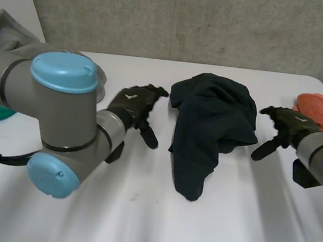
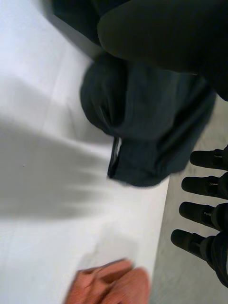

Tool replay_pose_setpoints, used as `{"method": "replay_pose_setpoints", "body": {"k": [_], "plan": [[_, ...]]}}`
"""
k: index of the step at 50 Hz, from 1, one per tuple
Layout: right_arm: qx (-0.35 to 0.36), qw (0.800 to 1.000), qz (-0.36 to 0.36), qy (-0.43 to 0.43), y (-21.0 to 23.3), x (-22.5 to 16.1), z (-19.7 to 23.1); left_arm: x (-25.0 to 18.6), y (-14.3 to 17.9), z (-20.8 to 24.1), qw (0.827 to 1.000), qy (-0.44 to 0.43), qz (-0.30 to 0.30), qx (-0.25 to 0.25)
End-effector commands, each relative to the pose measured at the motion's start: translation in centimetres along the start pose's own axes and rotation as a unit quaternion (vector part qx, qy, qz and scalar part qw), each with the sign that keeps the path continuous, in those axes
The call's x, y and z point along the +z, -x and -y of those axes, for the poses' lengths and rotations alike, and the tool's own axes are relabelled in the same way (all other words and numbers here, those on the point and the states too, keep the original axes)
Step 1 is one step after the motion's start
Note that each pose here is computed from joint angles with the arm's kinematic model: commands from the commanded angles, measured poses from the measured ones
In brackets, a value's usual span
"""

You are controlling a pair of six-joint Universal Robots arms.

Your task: Fold the laundry.

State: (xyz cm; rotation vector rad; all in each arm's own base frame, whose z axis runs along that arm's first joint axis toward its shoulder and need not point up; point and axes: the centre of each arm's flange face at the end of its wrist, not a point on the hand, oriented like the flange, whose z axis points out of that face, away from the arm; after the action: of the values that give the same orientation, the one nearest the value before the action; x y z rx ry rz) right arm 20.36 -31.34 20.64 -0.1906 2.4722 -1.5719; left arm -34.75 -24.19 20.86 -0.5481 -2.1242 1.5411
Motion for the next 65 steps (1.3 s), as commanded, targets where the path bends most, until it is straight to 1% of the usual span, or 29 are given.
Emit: {"method": "replay_pose_setpoints", "body": {"k": [1, 6, 11, 14, 20, 24, 31, 34, 38, 39, 42, 43, 45, 46, 47, 48, 50, 51, 54, 55, 58, 59, 61, 62, 65], "plan": [[0.185, 0.982, -0.047, 0.002, -3.8, 1.6, -0.1, -1.3, -4.8, -1.1, 0.998, 0.03, -0.047, 0.029], [0.235, 0.971, -0.043, 0.019, -4.2, 3.5, -1.0, -1.2, -7.6, -2.8, 0.996, 0.038, -0.053, 0.055], [0.245, 0.969, -0.019, 0.038, -3.3, 5.3, -1.9, 0.3, -8.5, -4.3, 0.996, 0.028, -0.015, 0.082], [0.244, 0.968, 0.003, 0.053, -2.0, 6.2, -2.5, 1.4, -8.9, -4.8, 0.995, 0.018, 0.003, 0.097], [0.22, 0.972, 0.038, 0.079, 1.1, 7.1, -3.6, 3.3, -8.2, -6.3, 0.992, 0.028, 0.022, 0.121], [0.197, 0.976, 0.05, 0.08, 2.3, 7.9, -4.3, 3.6, -8.1, -7.4, 0.99, 0.046, 0.019, 0.129], [0.167, 0.983, 0.045, 0.069, 2.7, 9.1, -4.9, 4.4, -7.5, -9.0, 0.985, 0.059, 0.034, 0.158], [0.162, 0.985, 0.036, 0.048, 2.2, 9.3, -4.1, 4.8, -6.8, -8.4, 0.985, 0.047, 0.058, 0.155], [0.144, 0.989, 0.041, 0.005, 2.0, 8.4, -1.7, 4.7, -5.7, -5.4, 0.988, 0.017, 0.084, 0.128], [0.123, 0.991, 0.046, -0.012, 2.1, 7.7, -0.6, 4.4, -5.4, -3.9, 0.99, 0.0, 0.088, 0.11], [0.072, 0.995, 0.052, -0.044, 2.2, 6.3, 1.6, 3.5, -5.0, -1.0, 0.992, -0.028, 0.088, 0.085], [0.033, 0.995, 0.058, -0.071, 2.3, 5.1, 3.4, 2.8, -4.5, 1.2, 0.992, -0.047, 0.09, 0.069], [-0.018, 0.993, 0.066, -0.099, 2.6, 3.9, 5.3, 2.0, -3.7, 3.1, 0.992, -0.065, 0.095, 0.059], [-0.074, 0.987, 0.075, -0.119, 3.0, 2.5, 6.8, 1.1, -2.9, 4.9, 0.99, -0.081, 0.098, 0.056], [-0.103, 0.984, 0.079, -0.124, 3.2, 1.7, 7.4, 0.7, -2.5, 5.6, 0.99, -0.086, 0.099, 0.057], [-0.16, 0.975, 0.088, -0.128, 3.7, 0.2, 8.3, -0.2, -1.8, 7.2, 0.988, -0.101, 0.098, 0.061], [-0.217, 0.963, 0.094, -0.13, 4.2, -1.4, 9.0, -1.0, -1.3, 8.3, 0.987, -0.111, 0.095, 0.069], [-0.272, 0.95, 0.096, -0.121, 4.4, -2.8, 9.4, -1.9, -0.8, 9.2, 0.985, -0.117, 0.093, 0.081], [-0.349, 0.927, 0.099, -0.092, 4.6, -4.8, 9.2, -3.1, -0.5, 9.9, 0.984, -0.119, 0.085, 0.104], [-0.393, 0.911, 0.106, -0.071, 4.8, -5.9, 8.8, -3.5, -0.5, 9.9, 0.983, -0.115, 0.077, 0.122], [-0.447, 0.885, 0.124, -0.041, 5.3, -7.3, 8.2, -3.9, -0.6, 9.1, 0.982, -0.099, 0.065, 0.149], [-0.473, 0.87, 0.138, -0.02, 5.7, -8.1, 7.6, -4.0, -0.6, 8.4, 0.981, -0.087, 0.062, 0.164], [-0.489, 0.86, 0.148, -0.007, 6.0, -8.5, 7.1, -3.8, -0.6, 7.7, 0.98, -0.076, 0.062, 0.176], [-0.503, 0.85, 0.157, 0.007, 6.2, -8.6, 6.5, -3.6, -0.5, 7.1, 0.978, -0.067, 0.065, 0.187], [-0.521, 0.836, 0.171, 0.032, 6.3, -7.9, 5.3, -2.6, -0.2, 5.7, 0.976, -0.049, 0.072, 0.2]]}}
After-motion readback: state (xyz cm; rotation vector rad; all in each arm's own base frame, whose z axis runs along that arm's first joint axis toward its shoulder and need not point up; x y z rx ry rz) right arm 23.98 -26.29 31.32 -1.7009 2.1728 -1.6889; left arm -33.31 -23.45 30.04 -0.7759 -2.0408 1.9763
